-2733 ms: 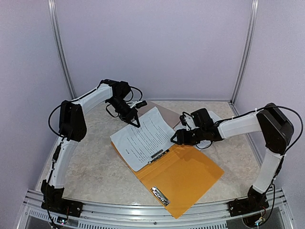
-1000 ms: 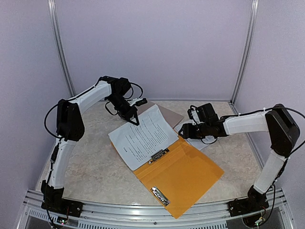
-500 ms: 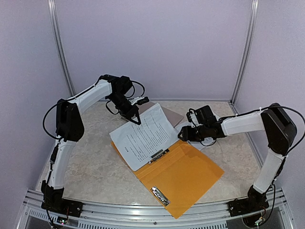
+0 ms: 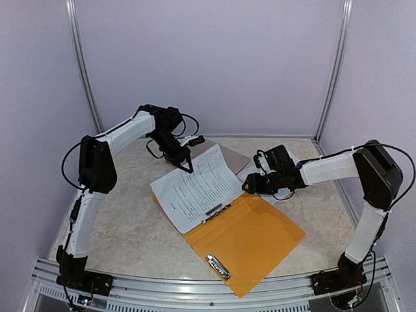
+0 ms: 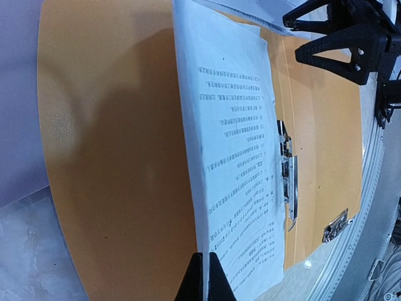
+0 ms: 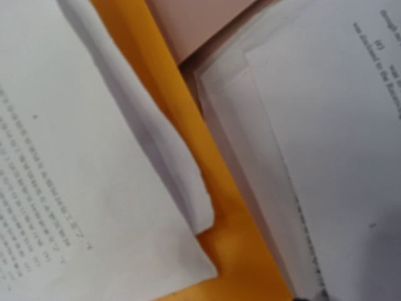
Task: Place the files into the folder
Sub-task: Place the file on the spring clip of the folder.
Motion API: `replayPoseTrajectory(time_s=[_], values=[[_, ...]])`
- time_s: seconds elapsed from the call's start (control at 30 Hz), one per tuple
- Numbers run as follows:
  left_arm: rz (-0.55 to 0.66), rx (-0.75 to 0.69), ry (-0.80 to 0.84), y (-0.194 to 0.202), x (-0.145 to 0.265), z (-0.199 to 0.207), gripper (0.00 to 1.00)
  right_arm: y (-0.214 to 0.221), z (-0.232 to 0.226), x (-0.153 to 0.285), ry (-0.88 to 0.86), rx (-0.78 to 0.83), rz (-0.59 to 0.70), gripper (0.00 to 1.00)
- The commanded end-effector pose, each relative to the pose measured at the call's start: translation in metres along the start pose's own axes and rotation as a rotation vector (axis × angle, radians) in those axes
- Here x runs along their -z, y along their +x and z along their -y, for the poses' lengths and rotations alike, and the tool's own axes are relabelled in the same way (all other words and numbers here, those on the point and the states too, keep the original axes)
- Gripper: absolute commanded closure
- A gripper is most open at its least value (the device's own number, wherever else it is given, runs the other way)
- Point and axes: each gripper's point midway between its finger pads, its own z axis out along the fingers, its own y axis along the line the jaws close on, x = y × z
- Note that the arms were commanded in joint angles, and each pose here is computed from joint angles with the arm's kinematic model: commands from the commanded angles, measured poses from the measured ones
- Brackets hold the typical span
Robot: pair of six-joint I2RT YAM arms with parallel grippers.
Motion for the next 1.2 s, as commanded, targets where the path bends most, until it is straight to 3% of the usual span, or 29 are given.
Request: replayPoseTrajectory(time_s=[0.0,0.17,0.77,1.17], values=[[-0.056,0.023,0.017,0.013,-0.016,-0.005,1.0,-0.009,0.003,-0.002,0.004,-0.002,0.017,0.4],[-0.053,0.021,0.01,0.012,-0.018,-0.009,0.96,-0.011,0.004,-0.002,0.006,-0.004,0.02,0.4],[-0.045,-0.001,-0.036,0.009,-0.03,-0.026,0.66,-0.013,0.005,-0.003,0.001,-0.003,0.015,0.4],[-0.065,-0.032,-0.066,0.011,-0.05,-0.039,0.51,-0.013,0.005,-0.001,-0.001,-0.008,0.018,0.4]])
